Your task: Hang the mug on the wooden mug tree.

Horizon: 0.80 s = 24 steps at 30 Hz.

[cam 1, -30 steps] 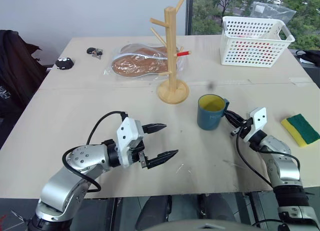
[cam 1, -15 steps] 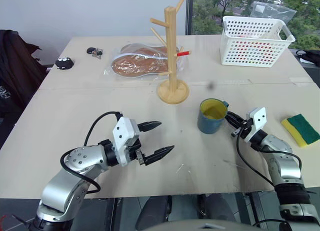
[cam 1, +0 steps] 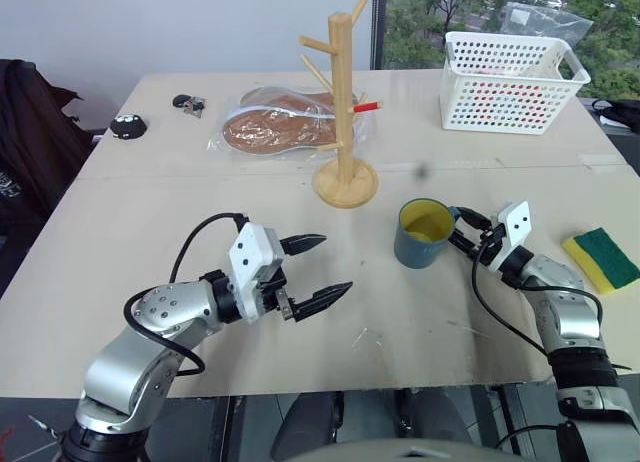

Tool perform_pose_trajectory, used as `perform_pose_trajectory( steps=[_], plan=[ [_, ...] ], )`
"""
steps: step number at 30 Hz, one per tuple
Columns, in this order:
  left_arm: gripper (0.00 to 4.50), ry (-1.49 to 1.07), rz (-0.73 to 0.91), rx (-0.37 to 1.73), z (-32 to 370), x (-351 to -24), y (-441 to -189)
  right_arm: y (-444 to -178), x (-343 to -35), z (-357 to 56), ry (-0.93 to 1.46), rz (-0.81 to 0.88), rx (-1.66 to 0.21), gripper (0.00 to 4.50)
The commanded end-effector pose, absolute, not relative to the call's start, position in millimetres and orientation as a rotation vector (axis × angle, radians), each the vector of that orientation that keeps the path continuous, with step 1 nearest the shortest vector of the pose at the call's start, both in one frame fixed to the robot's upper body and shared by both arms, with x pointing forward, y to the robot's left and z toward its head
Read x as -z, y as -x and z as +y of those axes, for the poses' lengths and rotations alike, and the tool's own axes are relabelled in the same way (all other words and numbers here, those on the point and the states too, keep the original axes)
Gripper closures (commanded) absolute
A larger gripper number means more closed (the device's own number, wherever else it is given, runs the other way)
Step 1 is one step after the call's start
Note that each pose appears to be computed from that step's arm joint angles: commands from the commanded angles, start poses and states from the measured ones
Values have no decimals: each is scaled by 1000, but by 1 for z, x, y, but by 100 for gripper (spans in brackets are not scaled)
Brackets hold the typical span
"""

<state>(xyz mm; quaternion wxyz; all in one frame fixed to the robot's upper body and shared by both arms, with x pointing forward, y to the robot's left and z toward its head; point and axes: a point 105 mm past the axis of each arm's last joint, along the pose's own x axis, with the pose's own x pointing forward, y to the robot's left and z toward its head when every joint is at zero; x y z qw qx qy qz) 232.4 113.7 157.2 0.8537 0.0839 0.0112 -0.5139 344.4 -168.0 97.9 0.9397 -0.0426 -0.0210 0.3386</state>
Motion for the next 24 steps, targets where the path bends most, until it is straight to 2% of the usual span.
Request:
perform_pose_trajectory(
  steps=[1,4,7,13,17,21,24],
  plan=[
    [0,-189,-8,1106,109,-166,-228,-347,-109,-163,99,-92,-721,209],
    [0,-189,-36,1110,107,-171,-227,-348,-111,-158,93,-102,-738,295],
    [0,-174,-74,1099,106,-177,-227,-348,-111,-158,93,-107,-743,442],
    [0,-172,-89,1090,107,-179,-230,-349,-115,-159,99,-113,-748,447],
    [0,-151,-135,1032,111,-185,-235,-351,-133,-150,176,-125,-798,447],
    [0,-77,-205,929,120,-192,-245,-357,-172,-131,304,-164,-880,447],
    [0,-32,-271,855,128,-198,-251,-360,-199,-117,495,-158,-949,447]
  ],
)
